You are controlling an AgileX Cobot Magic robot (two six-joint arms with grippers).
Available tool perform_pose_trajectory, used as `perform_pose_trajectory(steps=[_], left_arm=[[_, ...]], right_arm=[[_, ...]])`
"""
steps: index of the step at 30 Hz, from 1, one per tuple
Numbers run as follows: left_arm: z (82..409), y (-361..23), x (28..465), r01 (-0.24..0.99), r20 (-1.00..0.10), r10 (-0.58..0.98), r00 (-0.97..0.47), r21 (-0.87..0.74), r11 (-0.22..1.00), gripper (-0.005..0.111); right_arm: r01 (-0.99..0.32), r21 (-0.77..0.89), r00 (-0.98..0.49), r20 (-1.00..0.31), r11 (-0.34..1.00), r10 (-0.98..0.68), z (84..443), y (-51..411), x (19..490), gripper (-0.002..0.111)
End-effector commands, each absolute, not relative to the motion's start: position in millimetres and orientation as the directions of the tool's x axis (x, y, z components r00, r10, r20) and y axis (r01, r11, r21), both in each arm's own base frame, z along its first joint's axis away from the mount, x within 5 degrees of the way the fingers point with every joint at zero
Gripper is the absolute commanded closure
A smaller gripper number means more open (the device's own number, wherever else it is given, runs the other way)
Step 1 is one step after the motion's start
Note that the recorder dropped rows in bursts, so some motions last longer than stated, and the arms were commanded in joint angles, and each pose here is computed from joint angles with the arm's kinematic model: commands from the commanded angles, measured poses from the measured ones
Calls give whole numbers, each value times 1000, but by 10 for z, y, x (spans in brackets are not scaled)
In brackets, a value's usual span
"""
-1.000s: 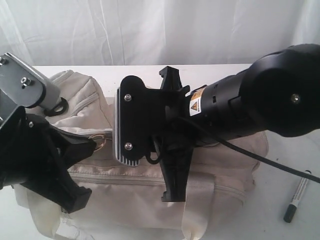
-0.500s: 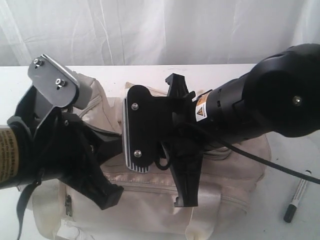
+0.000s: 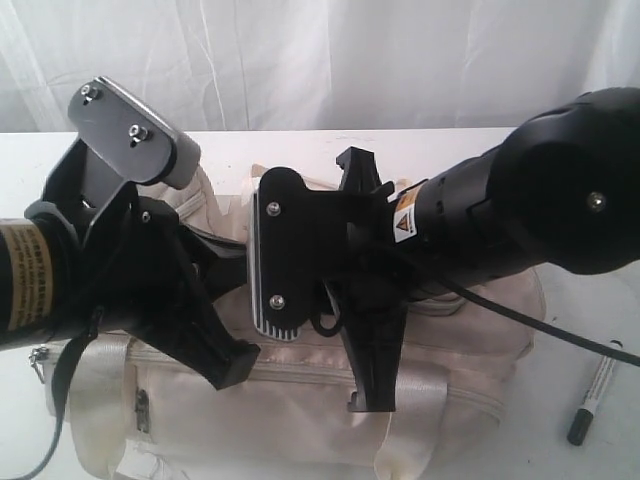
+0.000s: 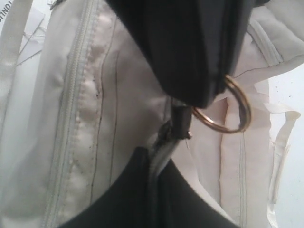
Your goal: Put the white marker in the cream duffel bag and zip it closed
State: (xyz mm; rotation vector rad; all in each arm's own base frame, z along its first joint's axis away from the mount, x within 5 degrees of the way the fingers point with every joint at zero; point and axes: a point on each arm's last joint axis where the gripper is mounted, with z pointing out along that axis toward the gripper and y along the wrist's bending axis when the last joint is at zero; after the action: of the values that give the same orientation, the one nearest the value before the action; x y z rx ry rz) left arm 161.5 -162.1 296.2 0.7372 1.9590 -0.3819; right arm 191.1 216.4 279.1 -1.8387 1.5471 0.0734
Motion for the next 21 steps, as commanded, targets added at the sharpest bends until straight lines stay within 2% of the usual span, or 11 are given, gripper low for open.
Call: perform_pose_trajectory(steps=[1, 10, 21], left_arm=[[3013, -1533, 1598, 608, -865, 356, -353, 77, 790, 107], [3147, -1219, 1453, 527, -840, 383, -385, 141, 838, 107], [3165, -1201, 1439, 530, -842, 390, -373, 152, 834, 107]], right_arm=[[-882, -470, 268, -475, -16, -839, 2792, 2149, 1902, 108], [-879, -476, 271, -474, -15, -838, 2795, 2151, 1907, 108], [-879, -477, 271, -474, -14, -838, 2787, 2157, 1914, 108]])
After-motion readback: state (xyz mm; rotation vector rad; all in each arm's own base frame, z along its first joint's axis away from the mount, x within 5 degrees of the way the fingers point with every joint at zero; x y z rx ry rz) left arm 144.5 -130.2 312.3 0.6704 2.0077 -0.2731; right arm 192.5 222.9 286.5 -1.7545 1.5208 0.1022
